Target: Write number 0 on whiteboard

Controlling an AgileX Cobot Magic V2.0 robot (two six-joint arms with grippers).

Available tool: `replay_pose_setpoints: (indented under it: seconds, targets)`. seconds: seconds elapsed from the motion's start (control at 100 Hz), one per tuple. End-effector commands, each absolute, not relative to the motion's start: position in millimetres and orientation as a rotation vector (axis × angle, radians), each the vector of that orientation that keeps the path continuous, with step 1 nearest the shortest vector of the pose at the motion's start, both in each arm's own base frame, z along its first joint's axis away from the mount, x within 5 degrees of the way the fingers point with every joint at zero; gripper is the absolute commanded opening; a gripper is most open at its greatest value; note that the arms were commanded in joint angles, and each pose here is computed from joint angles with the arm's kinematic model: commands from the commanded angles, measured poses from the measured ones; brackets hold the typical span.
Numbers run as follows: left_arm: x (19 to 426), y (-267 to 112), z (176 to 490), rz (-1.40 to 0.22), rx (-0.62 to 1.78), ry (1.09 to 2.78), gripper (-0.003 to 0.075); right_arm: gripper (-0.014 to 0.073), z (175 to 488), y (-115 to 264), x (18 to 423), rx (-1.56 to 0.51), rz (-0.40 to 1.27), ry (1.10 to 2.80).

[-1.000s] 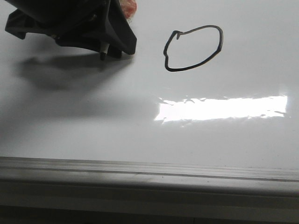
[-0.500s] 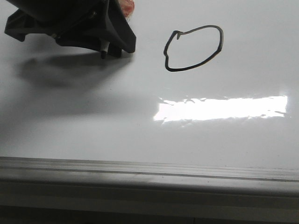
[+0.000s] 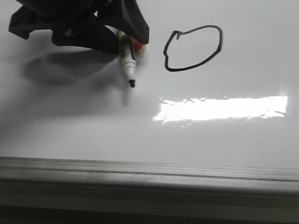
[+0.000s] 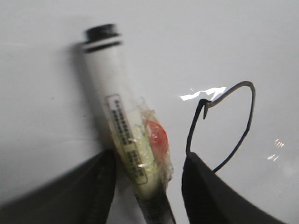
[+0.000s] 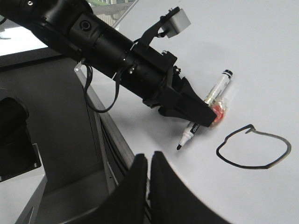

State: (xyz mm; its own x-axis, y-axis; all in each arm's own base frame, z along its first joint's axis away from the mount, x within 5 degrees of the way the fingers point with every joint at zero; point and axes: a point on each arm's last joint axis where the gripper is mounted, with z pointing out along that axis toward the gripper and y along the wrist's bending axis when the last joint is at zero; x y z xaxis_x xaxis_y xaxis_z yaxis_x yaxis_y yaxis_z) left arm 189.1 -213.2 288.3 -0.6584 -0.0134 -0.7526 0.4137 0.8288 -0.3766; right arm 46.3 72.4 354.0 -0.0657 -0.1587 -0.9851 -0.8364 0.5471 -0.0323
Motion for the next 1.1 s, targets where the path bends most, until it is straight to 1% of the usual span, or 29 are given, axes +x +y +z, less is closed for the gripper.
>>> replay_pose_setpoints:
  seconds: [0.0,0.09,0.24,0.32,0.42,0.51,0.65,0.76,0.84,0.93,1.09]
  targets:
    - [194.2,-207.8,291.6,-0.632,0.262,2.213,0.0351,-0.004,364.6,71.3,48.5,-0.807,0.705,1.523]
    - [194.2,-207.5,291.4,-0.628,0.261,2.215,0.0391,-0.004,364.6,71.3,48.5,-0.807,0.705,1.523]
    - [194.3,-206.2,290.3,-0.609,0.255,2.227,0.0505,-0.004,364.6,71.3,48.5,-0.807,0.705,1.523]
    - [194.1,-204.1,289.3,-0.583,0.247,2.243,0.0529,-0.004,364.6,71.3,48.5,-0.807,0.705,1.523]
    - [193.1,-200.4,290.1,-0.555,0.234,2.256,0.0529,-0.004,364.6,71.3,48.5,-0.807,0.705,1.523]
    - [190.9,-197.3,295.6,-0.565,0.228,2.241,0.0528,-0.004,364.6,71.3,48.5,-0.807,0.705,1.523]
    - [181.9,-190.5,313.0,-0.601,0.244,2.173,0.0527,-0.004,365.4,70.8,49.3,-0.799,0.693,1.515]
    - [167.1,-185.9,328.9,-0.629,0.286,2.115,0.0522,-0.004,365.7,70.2,49.3,-0.798,0.685,1.51]
    - [154.3,-181.2,339.6,-0.628,0.327,2.076,0.0501,-0.004,366.4,67.2,45.7,-0.805,0.673,1.494]
    - [139.7,-176.0,349.0,-0.611,0.378,2.042,0.0472,-0.004,367.9,60.3,39.7,-0.818,0.618,1.451]
    - [110.5,-162.3,364.1,-0.588,0.478,1.974,0.0384,-0.004,365.9,46.1,28.7,-0.845,0.489,1.374]
